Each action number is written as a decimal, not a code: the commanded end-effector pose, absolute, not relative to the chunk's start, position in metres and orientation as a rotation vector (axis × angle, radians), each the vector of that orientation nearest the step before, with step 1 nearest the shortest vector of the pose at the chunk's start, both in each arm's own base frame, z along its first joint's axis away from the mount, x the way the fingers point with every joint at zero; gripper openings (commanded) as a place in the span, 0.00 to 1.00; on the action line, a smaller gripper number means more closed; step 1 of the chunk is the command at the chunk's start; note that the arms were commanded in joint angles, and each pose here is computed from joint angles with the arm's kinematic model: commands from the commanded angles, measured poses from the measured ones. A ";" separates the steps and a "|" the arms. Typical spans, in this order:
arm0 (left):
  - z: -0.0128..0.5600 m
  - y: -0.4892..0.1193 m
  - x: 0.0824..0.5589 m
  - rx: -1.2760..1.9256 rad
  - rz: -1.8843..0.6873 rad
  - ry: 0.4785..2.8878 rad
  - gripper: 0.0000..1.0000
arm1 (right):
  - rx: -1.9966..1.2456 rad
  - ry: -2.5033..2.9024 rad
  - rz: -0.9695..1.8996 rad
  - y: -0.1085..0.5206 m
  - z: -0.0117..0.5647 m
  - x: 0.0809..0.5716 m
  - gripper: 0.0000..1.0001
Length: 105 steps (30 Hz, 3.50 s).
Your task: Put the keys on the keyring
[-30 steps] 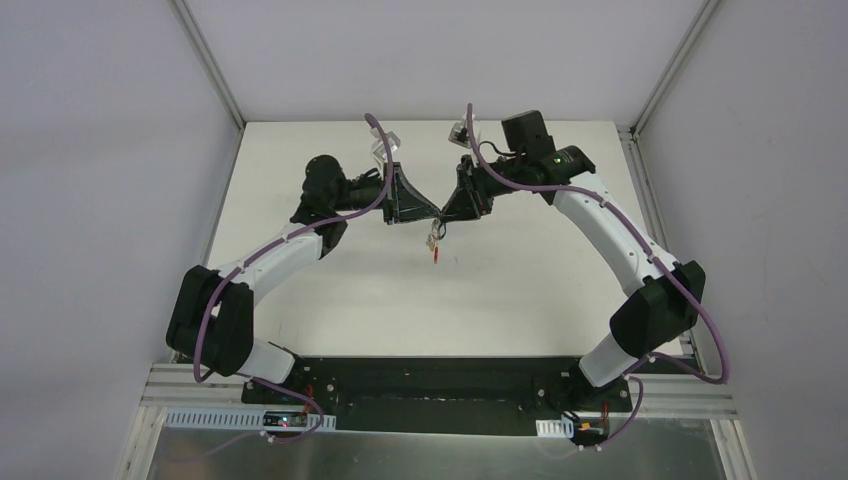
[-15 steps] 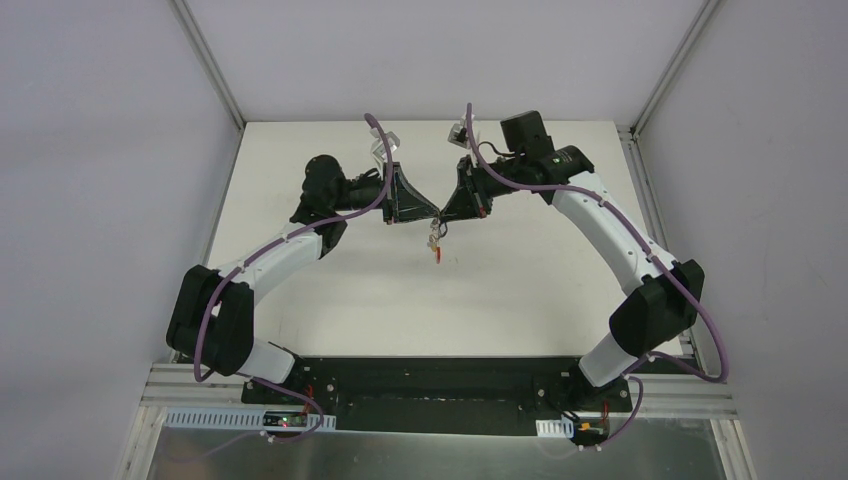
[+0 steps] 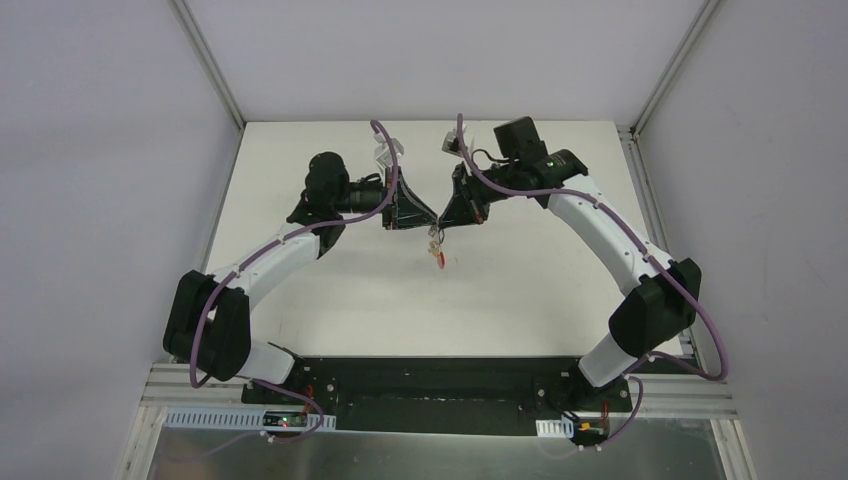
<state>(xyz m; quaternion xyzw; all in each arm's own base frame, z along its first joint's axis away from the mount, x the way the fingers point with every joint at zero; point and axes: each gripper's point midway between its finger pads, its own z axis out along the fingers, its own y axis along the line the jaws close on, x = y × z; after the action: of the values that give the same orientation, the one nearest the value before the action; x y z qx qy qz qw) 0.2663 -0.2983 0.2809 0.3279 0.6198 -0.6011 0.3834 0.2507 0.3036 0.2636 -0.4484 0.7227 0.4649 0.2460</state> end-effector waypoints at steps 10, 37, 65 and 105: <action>0.300 -0.284 0.247 1.073 -1.324 1.527 0.43 | -1.295 1.920 1.256 0.305 0.265 0.237 0.00; 0.281 -0.300 0.242 1.192 -1.267 1.566 0.37 | -1.369 1.917 1.362 0.312 0.257 0.219 0.00; 0.281 -0.302 0.239 1.214 -1.268 1.570 0.06 | -1.376 1.931 1.345 0.309 0.252 0.217 0.00; 0.319 -0.303 0.260 0.894 -1.548 1.477 0.00 | -1.263 1.916 1.365 0.300 0.261 0.234 0.22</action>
<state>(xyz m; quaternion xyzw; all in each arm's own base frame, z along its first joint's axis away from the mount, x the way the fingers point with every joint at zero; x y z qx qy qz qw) 0.2608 -0.3031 0.3053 0.3463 0.6093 -0.5996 0.3864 0.2318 0.2948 0.2432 -0.4552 0.7192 0.4765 0.2204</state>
